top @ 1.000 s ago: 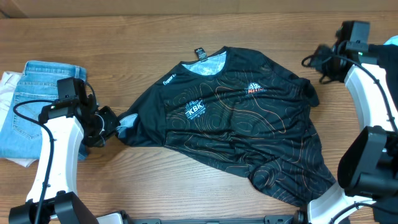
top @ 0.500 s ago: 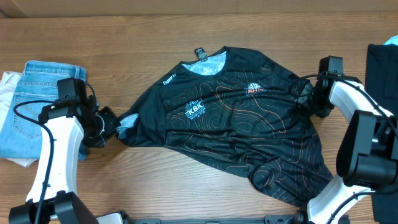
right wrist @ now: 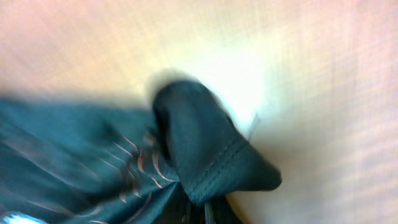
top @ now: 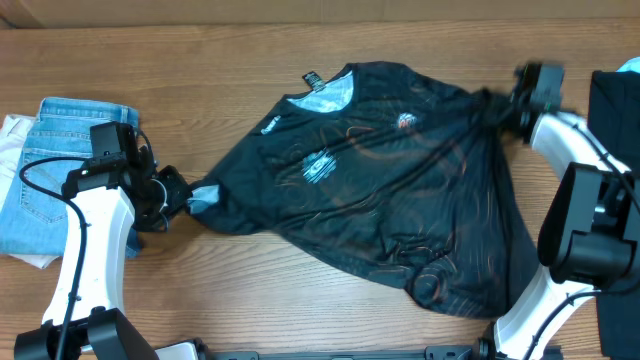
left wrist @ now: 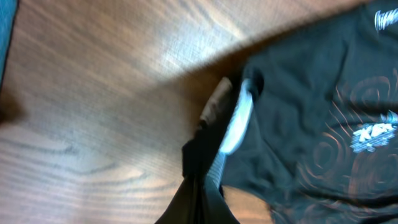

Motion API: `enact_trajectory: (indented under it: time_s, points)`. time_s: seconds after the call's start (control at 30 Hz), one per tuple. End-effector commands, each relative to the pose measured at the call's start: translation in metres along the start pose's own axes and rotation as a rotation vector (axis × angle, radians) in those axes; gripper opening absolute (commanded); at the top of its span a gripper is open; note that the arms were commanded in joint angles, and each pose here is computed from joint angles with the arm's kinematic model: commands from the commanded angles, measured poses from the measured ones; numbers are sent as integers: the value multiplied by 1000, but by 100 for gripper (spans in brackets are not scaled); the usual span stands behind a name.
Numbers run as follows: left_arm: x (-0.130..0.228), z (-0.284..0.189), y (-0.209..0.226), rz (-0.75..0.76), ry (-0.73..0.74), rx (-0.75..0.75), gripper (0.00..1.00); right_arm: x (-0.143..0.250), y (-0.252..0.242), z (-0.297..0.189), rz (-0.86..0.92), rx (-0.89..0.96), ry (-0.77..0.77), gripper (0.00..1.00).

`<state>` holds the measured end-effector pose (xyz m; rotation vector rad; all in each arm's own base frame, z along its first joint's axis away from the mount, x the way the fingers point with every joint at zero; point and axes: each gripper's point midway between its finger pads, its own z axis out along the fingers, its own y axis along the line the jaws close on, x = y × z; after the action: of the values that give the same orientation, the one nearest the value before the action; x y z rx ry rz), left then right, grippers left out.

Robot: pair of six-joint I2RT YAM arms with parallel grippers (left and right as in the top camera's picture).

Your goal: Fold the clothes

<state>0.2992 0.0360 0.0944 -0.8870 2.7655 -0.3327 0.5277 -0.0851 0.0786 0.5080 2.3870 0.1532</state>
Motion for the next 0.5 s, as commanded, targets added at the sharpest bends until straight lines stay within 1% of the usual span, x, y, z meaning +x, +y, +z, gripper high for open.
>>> enact_trajectory:
  time_s: [0.0,0.03,0.07,0.1,0.17,0.2,0.27,0.3,0.33,0.47]
  points:
    - [-7,-2,-4,-62,-28,22,4,-125,49,-70,-54,-97,-297,4]
    - [-9,-3,-5,-71,-36,26,4,-143,55,-85,-58,-108,-336,4]
    - [-10,-3,-6,-76,-42,30,4,-158,61,-99,-59,-115,-361,10]
    - [-11,-3,-6,-80,-44,31,4,-163,64,-107,-61,-117,-366,38]
    - [-12,-3,-6,-79,-47,31,4,-159,63,-113,-58,-106,-323,100]
    - [-12,-3,-6,-79,-46,31,4,-150,60,-112,-55,-94,-281,100]
    - [-12,-3,-5,-78,-48,27,4,-118,51,-104,-43,-58,-148,100]
    - [-12,-3,-5,-78,-50,24,4,-101,44,-100,-34,-38,-78,100]
    - [-12,-3,-4,-78,-51,21,4,-75,36,-97,-22,-7,21,100]
    - [-13,-3,-3,-70,-56,12,4,-11,16,-97,-14,63,265,100]
